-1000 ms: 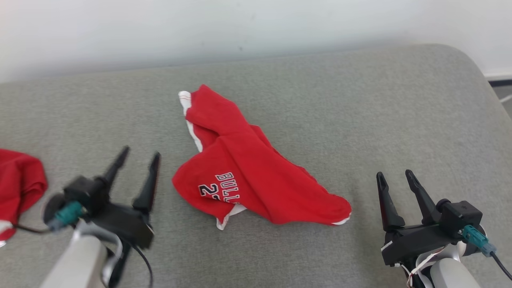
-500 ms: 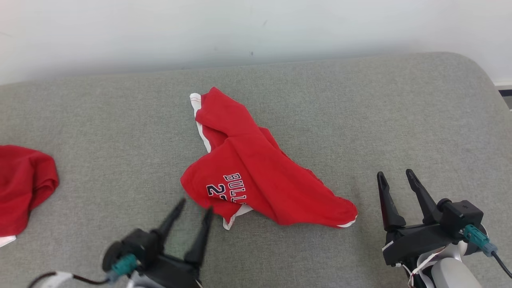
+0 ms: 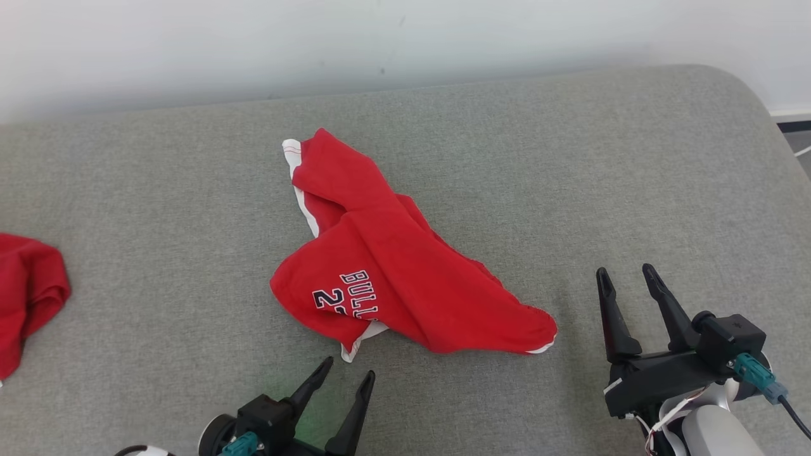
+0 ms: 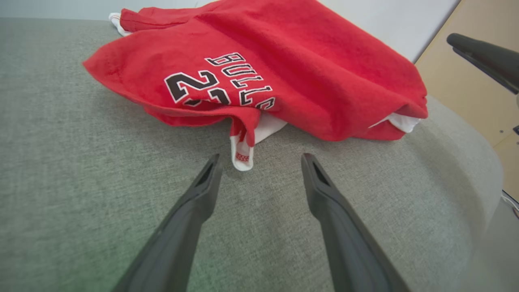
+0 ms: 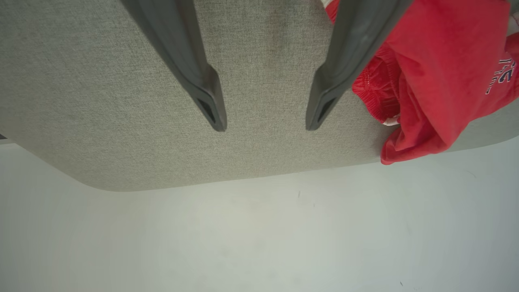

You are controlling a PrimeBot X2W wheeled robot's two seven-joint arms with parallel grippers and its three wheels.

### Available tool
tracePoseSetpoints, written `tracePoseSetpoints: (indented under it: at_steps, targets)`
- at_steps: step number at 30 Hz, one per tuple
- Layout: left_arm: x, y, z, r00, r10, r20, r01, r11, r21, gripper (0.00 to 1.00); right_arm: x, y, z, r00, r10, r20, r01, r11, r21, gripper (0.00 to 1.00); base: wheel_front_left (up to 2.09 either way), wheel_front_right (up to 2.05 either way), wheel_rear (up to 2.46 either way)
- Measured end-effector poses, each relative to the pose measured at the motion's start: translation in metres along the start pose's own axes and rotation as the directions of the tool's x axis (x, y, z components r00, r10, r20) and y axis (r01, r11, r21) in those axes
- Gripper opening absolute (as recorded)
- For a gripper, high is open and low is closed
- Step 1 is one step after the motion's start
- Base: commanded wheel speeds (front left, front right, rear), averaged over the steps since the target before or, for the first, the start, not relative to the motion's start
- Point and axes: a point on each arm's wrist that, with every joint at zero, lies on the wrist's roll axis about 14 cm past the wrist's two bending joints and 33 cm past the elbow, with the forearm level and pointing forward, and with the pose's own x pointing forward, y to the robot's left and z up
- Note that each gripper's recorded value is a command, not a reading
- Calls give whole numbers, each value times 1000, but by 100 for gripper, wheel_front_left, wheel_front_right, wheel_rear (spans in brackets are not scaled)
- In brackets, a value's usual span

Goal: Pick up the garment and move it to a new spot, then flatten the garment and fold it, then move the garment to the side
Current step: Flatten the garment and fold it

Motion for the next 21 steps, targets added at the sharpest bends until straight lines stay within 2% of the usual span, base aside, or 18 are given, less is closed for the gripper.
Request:
tracePoseSetpoints:
  at_steps: [7, 16, 17, 18, 19, 21]
  targets:
    - [11, -8, -5, 999, -32, -14, 32, 999, 16, 100, -4, -6, -1, 1000, -20, -5, 20, 1000, -2, 100, 0, 0, 0]
    - [22, 0, -13, 999, -21, -40, 22, 999, 28, 100, -10, -17, 1, 998, -55, -5, 55, 998, -8, 100, 0, 0, 0]
    - [23, 0, -12, 999, -20, -38, 21, 999, 30, 53, -11, -17, 1, 998, -57, -5, 57, 998, -9, 100, 0, 0, 0]
    - [24, 1, -10, 999, -18, -33, 19, 999, 31, 29, -11, -18, 1, 998, -58, -4, 58, 998, -9, 100, 0, 0, 0]
    - [25, 2, -7, 1000, -16, -26, 17, 999, 31, 0, -11, -18, 1, 998, -59, -3, 59, 998, -9, 100, 0, 0, 0]
    - [25, 2, -4, 1000, -15, -16, 16, 1000, 27, 0, -11, -19, 2, 998, -62, 0, 62, 998, -9, 100, 0, 0, 0]
